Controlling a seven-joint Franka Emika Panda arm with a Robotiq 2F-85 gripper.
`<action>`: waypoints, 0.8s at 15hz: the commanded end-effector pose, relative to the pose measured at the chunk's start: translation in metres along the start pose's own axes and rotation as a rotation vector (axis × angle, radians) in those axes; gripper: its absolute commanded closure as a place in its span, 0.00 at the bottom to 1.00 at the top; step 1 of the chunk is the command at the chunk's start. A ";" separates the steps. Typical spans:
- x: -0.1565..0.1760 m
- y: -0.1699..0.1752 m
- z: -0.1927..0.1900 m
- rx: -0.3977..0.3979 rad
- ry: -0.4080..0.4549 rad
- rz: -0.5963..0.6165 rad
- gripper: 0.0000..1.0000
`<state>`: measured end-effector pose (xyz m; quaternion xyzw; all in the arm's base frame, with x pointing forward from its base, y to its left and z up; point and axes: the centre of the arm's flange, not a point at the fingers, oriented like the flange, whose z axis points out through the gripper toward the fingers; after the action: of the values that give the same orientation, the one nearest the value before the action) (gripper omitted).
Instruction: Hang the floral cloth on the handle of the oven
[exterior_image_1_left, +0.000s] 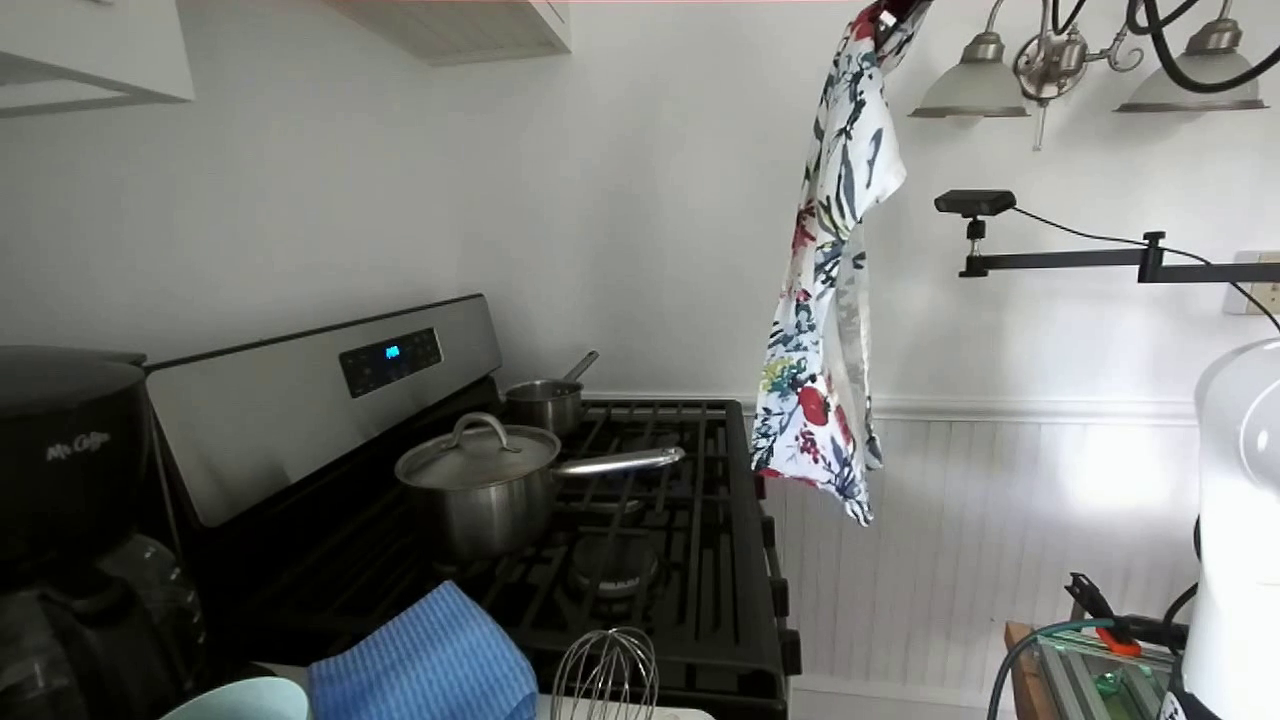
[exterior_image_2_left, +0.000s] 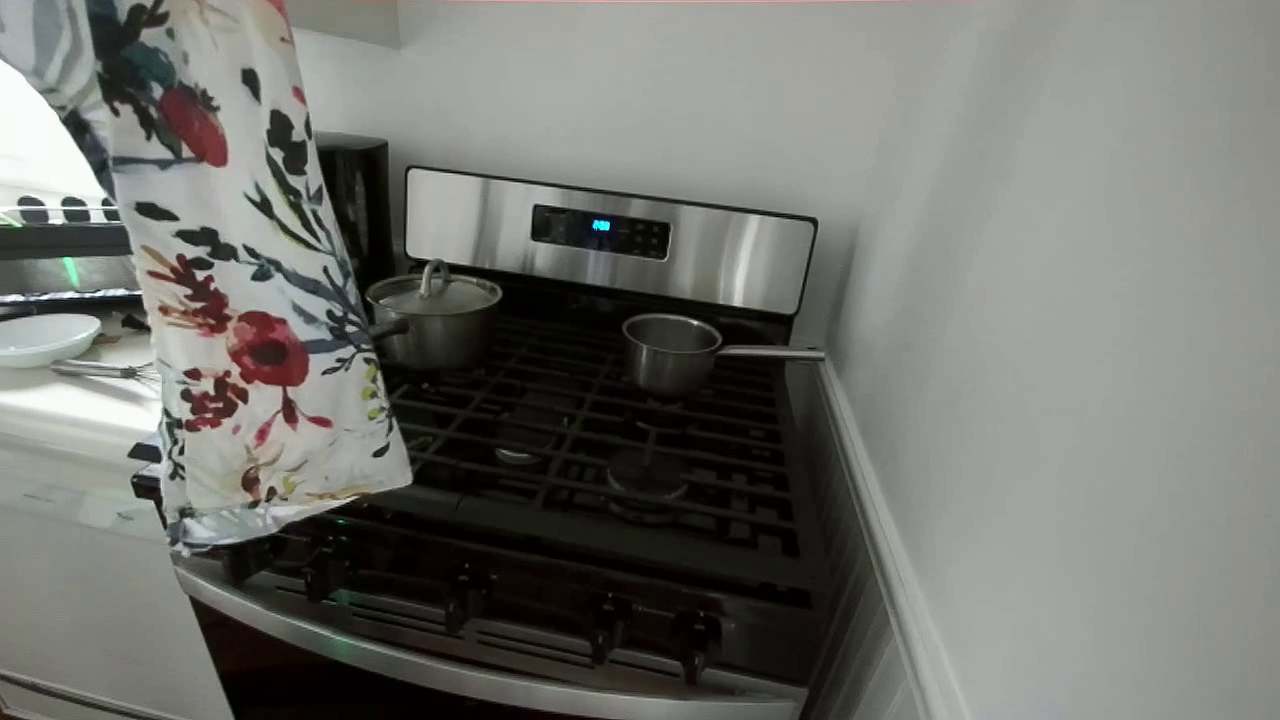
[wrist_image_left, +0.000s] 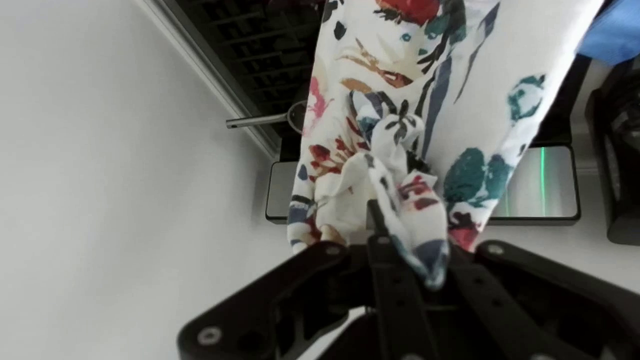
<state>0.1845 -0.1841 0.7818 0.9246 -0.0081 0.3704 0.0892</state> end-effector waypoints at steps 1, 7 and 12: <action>-0.003 0.001 0.002 0.021 0.052 0.021 0.99; -0.018 0.008 0.042 0.035 -0.044 0.059 0.99; -0.035 0.020 0.071 0.038 -0.119 0.104 0.99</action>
<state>0.2043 -0.2091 0.7249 0.9421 -0.0325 0.3290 0.0560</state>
